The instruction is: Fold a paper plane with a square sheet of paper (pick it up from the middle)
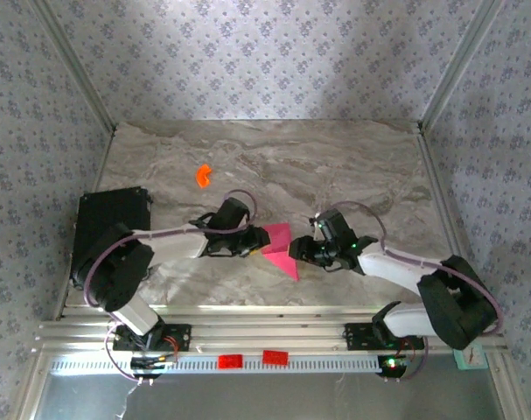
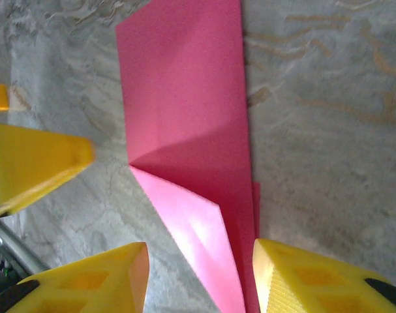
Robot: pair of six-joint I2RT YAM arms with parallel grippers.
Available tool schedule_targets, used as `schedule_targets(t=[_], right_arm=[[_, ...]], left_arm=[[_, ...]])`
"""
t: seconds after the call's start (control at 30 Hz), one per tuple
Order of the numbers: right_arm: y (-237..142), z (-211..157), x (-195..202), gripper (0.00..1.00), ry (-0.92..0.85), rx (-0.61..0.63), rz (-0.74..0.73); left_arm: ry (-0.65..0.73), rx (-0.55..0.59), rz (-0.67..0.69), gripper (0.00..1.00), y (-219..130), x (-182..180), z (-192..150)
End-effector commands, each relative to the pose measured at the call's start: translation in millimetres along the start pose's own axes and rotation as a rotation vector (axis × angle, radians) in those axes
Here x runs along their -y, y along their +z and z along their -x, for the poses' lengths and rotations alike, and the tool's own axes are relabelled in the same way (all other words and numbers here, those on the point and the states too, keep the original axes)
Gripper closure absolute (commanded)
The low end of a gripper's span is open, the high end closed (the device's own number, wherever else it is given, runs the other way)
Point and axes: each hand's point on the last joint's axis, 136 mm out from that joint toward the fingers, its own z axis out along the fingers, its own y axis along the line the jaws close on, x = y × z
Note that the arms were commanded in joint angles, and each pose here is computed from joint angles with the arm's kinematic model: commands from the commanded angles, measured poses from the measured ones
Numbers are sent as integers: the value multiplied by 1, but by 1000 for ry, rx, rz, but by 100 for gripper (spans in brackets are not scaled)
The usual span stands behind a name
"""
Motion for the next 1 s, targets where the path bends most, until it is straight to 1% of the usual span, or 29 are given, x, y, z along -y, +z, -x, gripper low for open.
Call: schedule_targets(t=[0.0,0.07,0.2,0.43,0.5,0.63,0.7,0.87,0.97], right_arm=[[8,5,1,52,14,-29,6],[13,5,1,54,18,-46,19],[20,6,-12,62,-2,-70,92],[16,0,-3,73,-17,-86,55],[14,-1,-3,80,-24,-86,63],[10,-1,-10,89,-38,-76,116],[8,0,-8,91,-32,-65,128],[0,8,-9,93,-4,-11,189],[-3,11,-5,93,10,6,208]], left_arm=[[-3,4,9,53,-11,-15,8],[-12,-13,-9,52,-13,-18,11],[-26,-46,-36,51,-13,-21,14],[-32,-103,-80,50,-6,-15,13],[-36,-107,-85,50,-4,-15,14],[-34,-128,-99,50,-1,-10,13],[-38,-126,-100,49,-1,-10,14],[-31,-141,-97,39,2,-8,15],[-29,-153,-128,36,4,0,17]])
